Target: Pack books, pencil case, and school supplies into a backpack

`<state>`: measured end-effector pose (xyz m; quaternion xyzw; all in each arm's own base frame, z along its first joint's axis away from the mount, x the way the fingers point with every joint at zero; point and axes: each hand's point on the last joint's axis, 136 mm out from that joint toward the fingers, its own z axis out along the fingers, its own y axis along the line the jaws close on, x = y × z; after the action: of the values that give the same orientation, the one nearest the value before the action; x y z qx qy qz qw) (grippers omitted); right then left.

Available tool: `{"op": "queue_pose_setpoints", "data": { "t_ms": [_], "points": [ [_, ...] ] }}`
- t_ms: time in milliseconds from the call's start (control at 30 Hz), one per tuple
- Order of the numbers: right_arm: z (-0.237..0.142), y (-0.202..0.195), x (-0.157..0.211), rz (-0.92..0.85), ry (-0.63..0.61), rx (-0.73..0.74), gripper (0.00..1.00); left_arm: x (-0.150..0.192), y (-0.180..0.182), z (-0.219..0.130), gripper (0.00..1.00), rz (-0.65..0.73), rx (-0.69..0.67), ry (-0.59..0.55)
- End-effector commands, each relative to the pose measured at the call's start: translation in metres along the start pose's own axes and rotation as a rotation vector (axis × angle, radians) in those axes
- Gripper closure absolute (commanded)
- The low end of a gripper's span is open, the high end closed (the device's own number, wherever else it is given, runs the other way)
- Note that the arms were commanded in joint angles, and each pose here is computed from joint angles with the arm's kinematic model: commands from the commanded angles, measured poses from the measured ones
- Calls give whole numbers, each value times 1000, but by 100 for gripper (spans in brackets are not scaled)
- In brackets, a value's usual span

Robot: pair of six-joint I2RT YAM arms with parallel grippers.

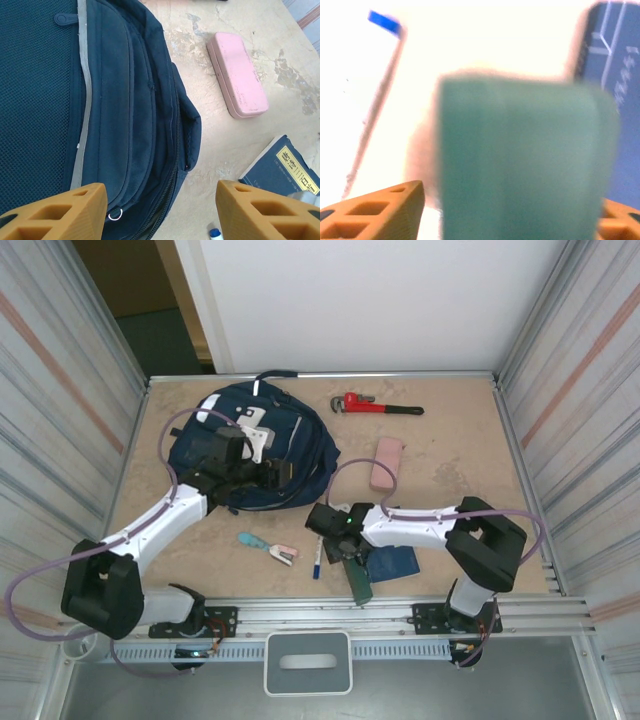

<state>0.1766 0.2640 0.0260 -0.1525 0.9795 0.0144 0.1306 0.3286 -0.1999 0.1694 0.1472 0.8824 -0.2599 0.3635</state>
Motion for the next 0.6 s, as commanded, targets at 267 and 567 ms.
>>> {"op": "queue_pose_setpoints", "data": {
  "t_ms": [267, 567],
  "points": [
    [3, 40, -75, 95, -72, -274, 76, 2, 18, -8, 40, -3, -45, -10],
    [2, 42, -106, 178, -76, -414, 57, 3, 18, -7, 40, -20, -29, -4]
  ]
}}
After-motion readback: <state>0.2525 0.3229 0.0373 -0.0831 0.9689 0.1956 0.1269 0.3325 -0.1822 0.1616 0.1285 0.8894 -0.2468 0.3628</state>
